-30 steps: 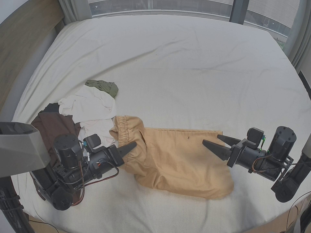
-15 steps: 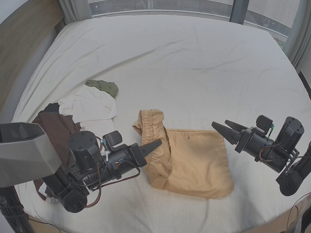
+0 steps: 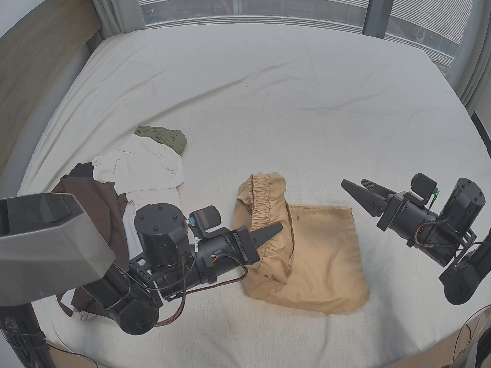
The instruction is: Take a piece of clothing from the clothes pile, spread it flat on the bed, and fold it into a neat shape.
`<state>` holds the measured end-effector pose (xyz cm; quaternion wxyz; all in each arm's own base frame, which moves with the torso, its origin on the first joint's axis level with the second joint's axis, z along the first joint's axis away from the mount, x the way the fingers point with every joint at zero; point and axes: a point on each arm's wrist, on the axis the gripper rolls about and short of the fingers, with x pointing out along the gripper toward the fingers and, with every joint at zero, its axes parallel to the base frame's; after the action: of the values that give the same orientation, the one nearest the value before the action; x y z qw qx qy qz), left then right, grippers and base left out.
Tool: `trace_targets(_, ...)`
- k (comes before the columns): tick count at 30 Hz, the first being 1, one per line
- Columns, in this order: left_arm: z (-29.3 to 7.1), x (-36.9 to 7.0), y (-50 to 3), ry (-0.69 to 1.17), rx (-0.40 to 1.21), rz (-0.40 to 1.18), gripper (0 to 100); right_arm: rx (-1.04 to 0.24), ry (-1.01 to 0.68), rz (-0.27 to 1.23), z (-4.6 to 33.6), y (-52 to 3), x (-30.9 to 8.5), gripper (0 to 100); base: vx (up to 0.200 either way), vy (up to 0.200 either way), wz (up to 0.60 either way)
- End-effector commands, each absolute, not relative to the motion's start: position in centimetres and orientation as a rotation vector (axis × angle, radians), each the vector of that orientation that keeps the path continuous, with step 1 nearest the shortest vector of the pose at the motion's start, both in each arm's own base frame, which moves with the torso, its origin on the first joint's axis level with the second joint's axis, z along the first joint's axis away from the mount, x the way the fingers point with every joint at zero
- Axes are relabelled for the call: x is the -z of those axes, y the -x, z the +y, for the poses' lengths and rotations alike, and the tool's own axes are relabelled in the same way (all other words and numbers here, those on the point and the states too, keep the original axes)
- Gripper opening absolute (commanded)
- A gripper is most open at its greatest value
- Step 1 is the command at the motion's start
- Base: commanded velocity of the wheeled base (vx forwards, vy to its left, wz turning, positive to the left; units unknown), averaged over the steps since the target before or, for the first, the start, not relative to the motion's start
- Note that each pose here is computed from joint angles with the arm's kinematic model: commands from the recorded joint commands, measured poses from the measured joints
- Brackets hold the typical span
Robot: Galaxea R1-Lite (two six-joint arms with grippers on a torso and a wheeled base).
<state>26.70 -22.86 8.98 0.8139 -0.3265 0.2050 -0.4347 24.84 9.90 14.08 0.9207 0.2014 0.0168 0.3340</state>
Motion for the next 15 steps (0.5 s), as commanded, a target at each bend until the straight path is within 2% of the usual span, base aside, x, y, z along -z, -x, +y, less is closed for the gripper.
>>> trace_targets(1,-24.3,-9.6,-26.6,0.704,0.963,0.436,0,-0.681,-0.416,-0.001,9.6,-24.9,-14.9,100,0.0,0.0,0.0)
trace_targets(15,-27.2,-8.0,-26.7,0.679,0.969,0.526,0,-0.662,-0.421,-0.022,9.1,-25.3,-15.3,100,0.0,0.0,0.0)
